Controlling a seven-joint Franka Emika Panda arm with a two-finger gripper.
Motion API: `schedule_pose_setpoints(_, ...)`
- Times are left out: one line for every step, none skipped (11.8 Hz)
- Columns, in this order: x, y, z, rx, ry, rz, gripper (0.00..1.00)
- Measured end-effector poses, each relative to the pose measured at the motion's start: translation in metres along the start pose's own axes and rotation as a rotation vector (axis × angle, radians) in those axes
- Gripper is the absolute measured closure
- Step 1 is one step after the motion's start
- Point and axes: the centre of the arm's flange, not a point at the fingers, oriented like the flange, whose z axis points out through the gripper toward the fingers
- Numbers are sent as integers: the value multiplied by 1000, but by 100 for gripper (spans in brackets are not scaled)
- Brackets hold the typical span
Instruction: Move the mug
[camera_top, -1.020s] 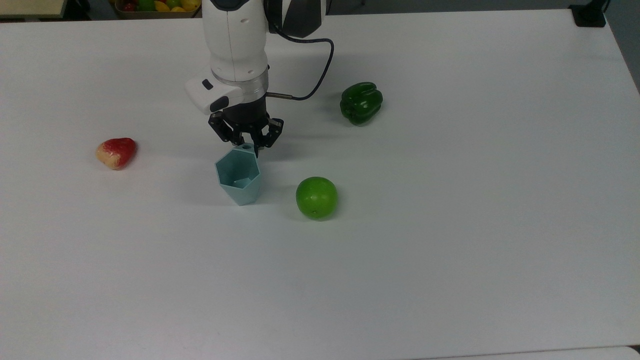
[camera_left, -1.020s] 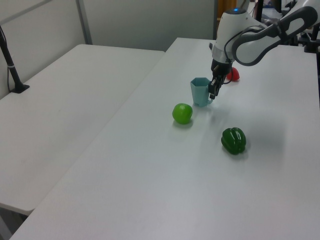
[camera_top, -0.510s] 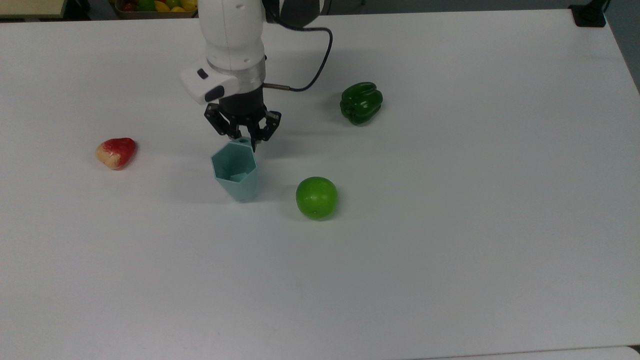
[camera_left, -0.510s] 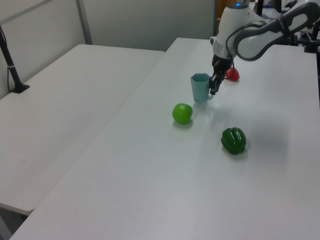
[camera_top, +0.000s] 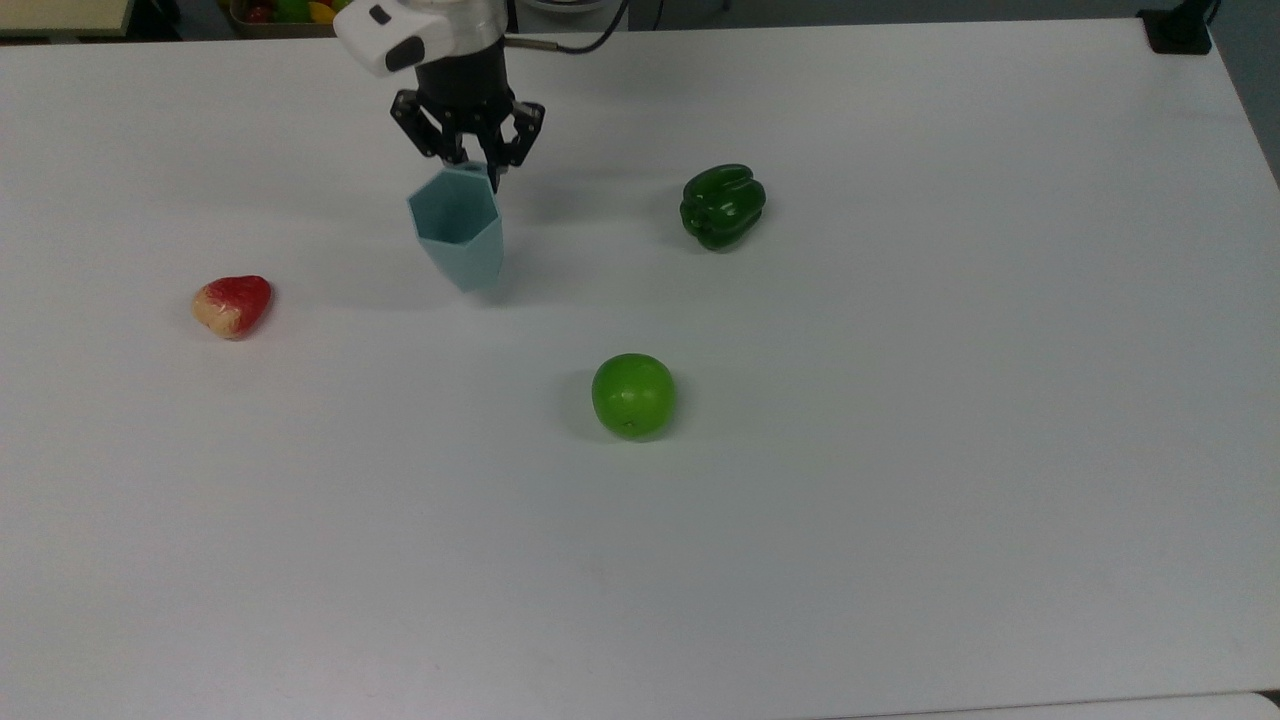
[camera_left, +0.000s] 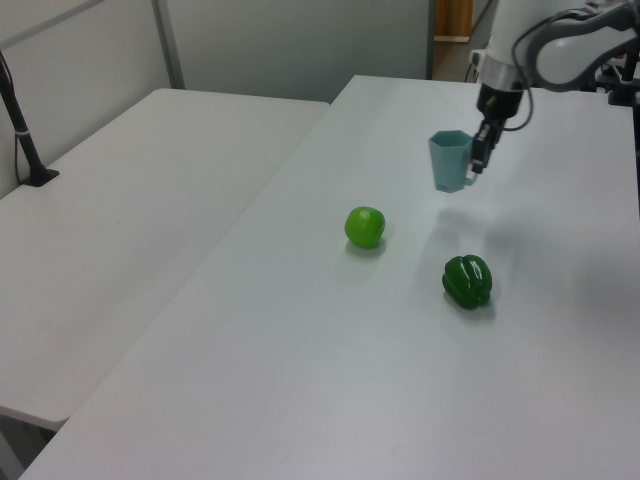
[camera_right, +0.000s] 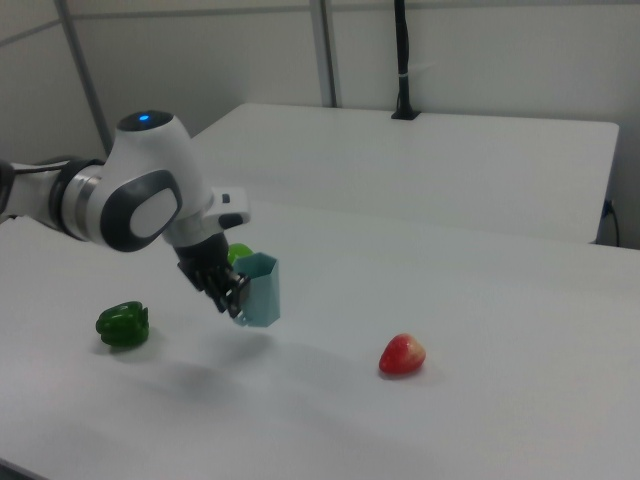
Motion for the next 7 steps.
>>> schedule_pose_setpoints(-18, 1, 2, -4, -16, -14, 74)
schedule_pose_setpoints(-33, 2, 5, -8, -30, -23, 74)
schedule_pose_setpoints(-43, 2, 9, -9, -42, -27, 74)
schedule_pose_setpoints(-51, 1, 15, -9, -59, -33, 74)
schedule_pose_setpoints(-58, 0, 23, -14, -78, -44, 74)
schedule_pose_setpoints(-63, -1, 29, -19, -93, -51, 74)
schedule_pose_setpoints(-65, -1, 32, -20, -101, -53, 74)
